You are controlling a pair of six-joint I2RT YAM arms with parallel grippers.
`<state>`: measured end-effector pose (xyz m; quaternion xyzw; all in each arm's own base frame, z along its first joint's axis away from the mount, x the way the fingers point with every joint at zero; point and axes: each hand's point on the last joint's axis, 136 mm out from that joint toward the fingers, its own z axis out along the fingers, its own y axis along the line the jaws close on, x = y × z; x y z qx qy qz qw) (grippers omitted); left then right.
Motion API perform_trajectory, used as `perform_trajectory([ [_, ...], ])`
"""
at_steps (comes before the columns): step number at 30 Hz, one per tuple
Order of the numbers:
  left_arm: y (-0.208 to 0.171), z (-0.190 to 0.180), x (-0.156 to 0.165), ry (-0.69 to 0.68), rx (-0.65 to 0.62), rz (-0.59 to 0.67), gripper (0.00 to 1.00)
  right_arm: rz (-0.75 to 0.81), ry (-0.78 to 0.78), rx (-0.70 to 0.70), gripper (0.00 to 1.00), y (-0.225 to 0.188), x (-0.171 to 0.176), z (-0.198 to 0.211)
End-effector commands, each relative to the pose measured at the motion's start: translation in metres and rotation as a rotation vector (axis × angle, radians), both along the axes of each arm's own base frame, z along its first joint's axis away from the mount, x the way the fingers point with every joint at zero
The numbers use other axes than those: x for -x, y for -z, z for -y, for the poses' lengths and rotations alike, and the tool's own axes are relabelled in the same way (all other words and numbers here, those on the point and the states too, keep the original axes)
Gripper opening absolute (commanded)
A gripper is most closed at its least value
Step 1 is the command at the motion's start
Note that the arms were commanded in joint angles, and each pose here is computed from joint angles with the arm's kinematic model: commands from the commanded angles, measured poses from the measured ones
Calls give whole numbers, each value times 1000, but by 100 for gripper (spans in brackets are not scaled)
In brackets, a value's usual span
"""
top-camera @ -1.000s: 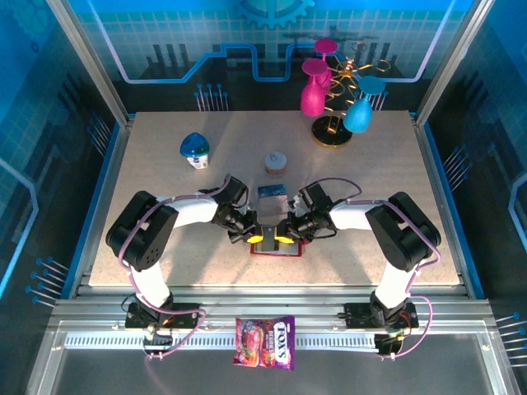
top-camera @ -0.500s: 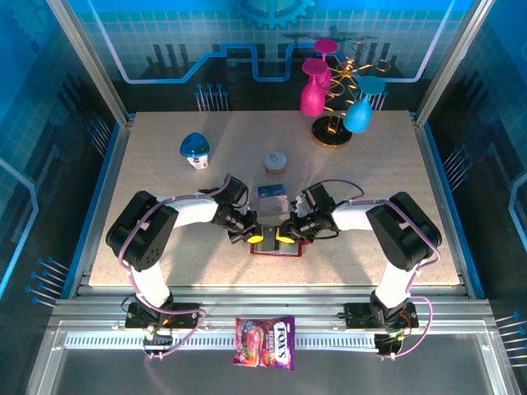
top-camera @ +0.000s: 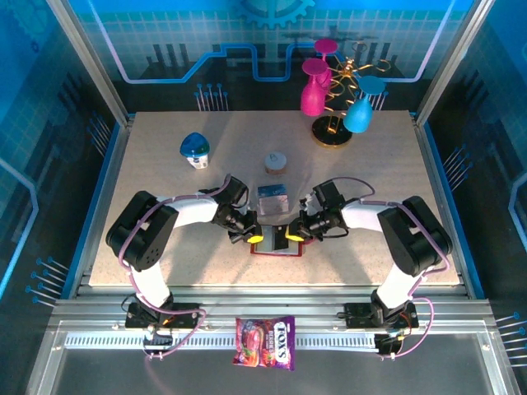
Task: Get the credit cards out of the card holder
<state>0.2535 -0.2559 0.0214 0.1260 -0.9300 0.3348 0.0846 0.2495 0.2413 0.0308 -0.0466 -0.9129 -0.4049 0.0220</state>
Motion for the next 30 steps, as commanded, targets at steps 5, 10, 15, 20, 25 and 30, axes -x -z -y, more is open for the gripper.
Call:
perform_trajectory([
  [5,14,-10,12,-2,-71,-42,4,2,-8,80,9,-1,8,21],
  [10,14,-10,13,-2,-74,-42,4,7,-16,84,7,-5,8,21],
  [15,13,-10,12,-4,-71,-41,4,7,-19,83,7,-7,8,20],
  [20,13,-9,12,-3,-68,-38,4,3,-4,82,12,-9,8,13],
  [25,14,-8,11,-2,-63,-39,4,-3,0,54,16,-14,9,1],
  [30,14,-8,11,-1,-62,-41,4,5,-3,51,16,-20,10,-5],
])
